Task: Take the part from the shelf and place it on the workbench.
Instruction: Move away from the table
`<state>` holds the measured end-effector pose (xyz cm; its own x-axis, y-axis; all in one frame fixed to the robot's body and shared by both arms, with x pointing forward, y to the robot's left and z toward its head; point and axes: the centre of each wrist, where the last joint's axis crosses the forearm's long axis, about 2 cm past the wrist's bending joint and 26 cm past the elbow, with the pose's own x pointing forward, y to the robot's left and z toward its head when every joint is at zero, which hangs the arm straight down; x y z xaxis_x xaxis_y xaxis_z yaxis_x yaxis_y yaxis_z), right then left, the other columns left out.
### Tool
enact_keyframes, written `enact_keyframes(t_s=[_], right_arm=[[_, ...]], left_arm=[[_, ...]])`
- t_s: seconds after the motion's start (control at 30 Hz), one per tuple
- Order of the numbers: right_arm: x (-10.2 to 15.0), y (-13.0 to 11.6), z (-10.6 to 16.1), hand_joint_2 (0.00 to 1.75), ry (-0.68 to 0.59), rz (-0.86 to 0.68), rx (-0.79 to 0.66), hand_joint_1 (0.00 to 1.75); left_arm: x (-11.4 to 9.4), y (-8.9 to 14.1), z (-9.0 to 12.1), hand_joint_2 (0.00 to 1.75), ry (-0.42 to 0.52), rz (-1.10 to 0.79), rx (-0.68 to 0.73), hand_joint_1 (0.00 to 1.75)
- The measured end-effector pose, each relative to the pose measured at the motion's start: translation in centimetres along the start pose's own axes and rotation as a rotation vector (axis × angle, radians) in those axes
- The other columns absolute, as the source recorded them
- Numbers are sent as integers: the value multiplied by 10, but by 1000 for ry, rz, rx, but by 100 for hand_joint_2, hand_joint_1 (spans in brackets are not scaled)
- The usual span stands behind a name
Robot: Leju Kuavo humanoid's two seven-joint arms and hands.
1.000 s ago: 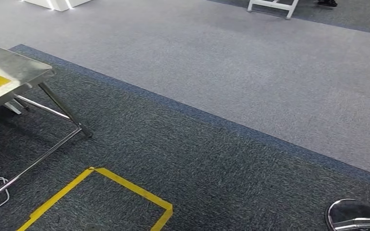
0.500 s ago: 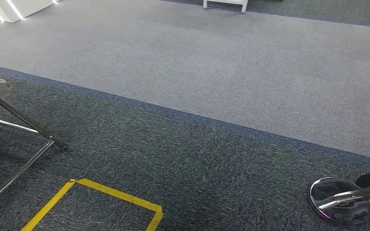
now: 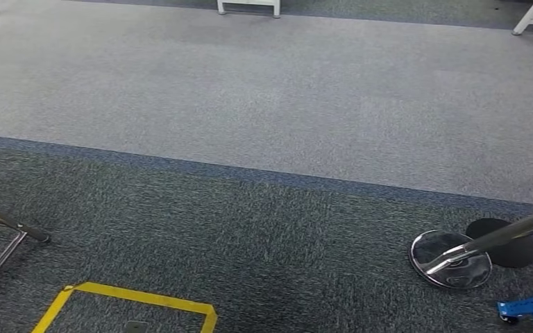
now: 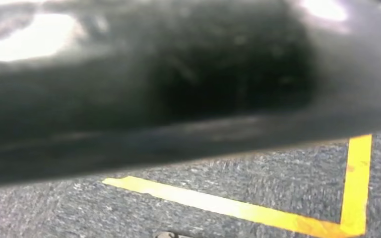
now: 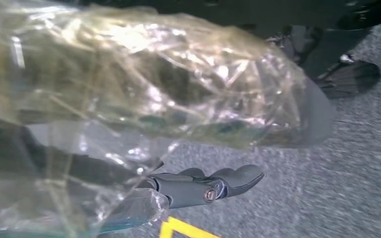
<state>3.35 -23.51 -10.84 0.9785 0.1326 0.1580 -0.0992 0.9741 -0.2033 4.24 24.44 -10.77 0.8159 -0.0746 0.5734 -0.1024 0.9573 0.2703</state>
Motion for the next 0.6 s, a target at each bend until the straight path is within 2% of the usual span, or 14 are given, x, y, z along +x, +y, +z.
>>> enact_keyframes(t_s=[0.6], right_arm=[[1,-3,-1,0,7,10,-8,0]], left_arm=[[1,0,-1,0,1,2,0,0]])
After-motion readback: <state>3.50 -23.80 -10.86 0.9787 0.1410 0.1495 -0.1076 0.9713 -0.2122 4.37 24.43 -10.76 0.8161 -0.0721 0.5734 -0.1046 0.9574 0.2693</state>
